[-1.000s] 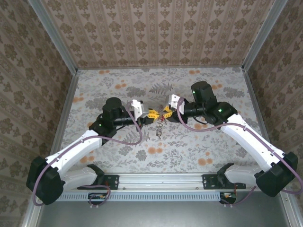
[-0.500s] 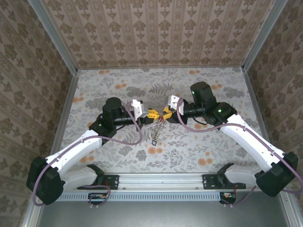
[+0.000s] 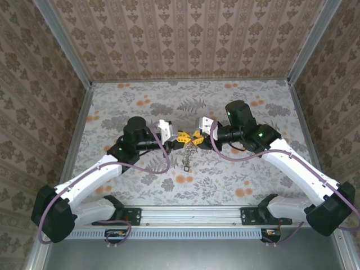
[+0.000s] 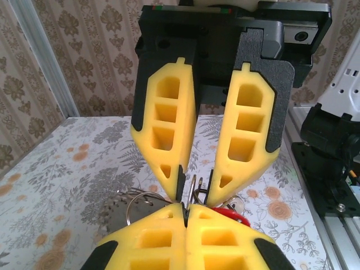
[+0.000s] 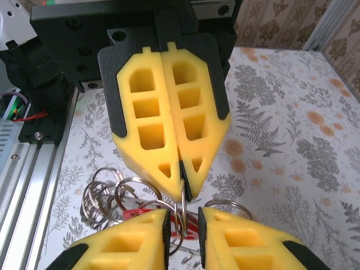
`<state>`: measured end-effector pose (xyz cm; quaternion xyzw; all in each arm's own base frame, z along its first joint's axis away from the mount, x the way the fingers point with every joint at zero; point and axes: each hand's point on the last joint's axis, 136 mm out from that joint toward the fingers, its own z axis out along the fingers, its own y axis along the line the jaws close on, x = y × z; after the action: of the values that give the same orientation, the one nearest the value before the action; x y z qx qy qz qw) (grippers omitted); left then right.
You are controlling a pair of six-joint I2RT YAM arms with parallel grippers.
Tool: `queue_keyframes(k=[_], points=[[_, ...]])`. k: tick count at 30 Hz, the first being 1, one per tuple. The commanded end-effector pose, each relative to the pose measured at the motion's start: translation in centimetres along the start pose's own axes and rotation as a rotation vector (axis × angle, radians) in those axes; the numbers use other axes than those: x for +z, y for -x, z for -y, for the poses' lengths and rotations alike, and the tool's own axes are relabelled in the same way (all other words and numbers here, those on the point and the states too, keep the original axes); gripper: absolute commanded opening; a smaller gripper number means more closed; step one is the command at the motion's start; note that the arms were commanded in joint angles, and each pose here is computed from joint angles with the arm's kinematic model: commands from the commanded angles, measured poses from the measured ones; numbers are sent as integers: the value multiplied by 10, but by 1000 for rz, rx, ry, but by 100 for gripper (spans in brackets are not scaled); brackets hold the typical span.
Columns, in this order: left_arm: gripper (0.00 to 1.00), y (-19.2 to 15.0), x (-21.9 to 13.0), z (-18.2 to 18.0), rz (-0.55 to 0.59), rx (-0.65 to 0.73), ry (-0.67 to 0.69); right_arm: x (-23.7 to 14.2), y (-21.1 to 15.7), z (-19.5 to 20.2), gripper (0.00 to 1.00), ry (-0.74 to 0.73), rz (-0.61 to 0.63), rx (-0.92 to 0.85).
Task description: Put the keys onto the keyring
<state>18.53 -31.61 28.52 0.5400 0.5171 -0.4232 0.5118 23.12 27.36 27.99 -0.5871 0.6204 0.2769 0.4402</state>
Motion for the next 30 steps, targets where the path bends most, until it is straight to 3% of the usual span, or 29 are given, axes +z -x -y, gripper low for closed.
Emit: queue_keyframes(k=[1, 5, 7, 14, 18, 21, 26, 30], points=[[0, 12, 1, 3, 46, 35, -19, -3, 10, -8, 25, 20, 51, -22], [0, 13, 1, 5, 49, 37, -25, -2, 8, -7, 13, 16, 42, -20], [0, 13, 0, 5, 49, 37, -25, -2, 7, -5, 11, 8, 37, -18], [0, 15, 0, 5, 57, 42, -20, 1, -4, 3, 21, -46, 8, 5], [0, 16, 0, 5, 59, 42, -24, 3, -4, 4, 2, -42, 6, 10], [0, 11, 0, 4, 21, 31, -25, 1, -1, 5, 0, -42, 1, 3], [23, -6, -2, 6, -106, 27, -32, -5, 3, 3, 0, -33, -33, -7], [25, -14, -2, 6, -172, 7, -45, -6, -2, 1, 0, -28, -84, -11]])
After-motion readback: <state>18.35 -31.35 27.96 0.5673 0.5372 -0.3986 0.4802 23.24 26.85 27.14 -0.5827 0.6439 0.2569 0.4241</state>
